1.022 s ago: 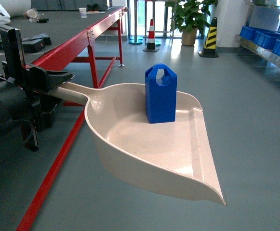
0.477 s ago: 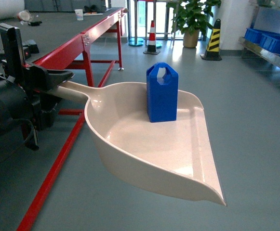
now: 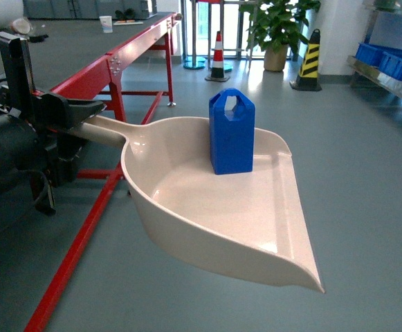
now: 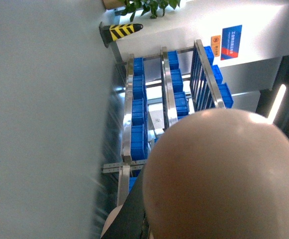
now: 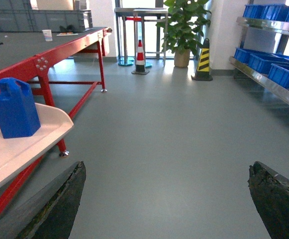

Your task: Place part in tray to right shelf

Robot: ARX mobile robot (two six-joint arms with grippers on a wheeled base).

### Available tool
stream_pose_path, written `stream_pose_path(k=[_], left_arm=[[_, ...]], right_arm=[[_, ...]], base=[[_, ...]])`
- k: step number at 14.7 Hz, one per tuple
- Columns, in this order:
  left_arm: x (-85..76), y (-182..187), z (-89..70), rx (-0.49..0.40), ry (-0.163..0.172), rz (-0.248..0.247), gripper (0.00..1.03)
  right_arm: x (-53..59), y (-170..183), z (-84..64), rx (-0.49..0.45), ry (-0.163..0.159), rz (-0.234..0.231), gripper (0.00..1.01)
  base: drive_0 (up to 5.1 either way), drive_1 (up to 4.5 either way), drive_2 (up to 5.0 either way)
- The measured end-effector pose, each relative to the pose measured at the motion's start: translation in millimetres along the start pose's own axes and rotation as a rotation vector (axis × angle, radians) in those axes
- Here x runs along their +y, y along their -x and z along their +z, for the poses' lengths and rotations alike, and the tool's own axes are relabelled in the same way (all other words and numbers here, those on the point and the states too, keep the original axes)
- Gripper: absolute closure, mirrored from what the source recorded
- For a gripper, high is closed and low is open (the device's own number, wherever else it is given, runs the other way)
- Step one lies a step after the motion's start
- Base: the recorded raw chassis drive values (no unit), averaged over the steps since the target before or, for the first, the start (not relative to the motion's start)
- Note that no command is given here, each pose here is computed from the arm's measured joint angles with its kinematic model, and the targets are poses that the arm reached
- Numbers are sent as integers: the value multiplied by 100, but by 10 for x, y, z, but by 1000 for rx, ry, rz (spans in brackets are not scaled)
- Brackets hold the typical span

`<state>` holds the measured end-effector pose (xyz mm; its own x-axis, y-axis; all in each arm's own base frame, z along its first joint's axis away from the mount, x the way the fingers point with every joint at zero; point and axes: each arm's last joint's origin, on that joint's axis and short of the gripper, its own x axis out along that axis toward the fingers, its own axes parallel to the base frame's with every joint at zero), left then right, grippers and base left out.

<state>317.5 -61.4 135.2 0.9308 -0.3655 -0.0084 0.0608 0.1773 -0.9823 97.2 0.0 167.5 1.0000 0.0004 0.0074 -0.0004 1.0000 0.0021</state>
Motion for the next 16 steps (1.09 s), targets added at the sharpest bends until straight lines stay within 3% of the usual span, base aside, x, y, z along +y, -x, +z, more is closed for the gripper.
stream_pose_path(k=[16], left_arm=[[1, 0, -1, -1, -1, 1, 87]], right_arm=[[0, 0, -6, 6, 0, 0, 3]], base=[[8, 424, -407]])
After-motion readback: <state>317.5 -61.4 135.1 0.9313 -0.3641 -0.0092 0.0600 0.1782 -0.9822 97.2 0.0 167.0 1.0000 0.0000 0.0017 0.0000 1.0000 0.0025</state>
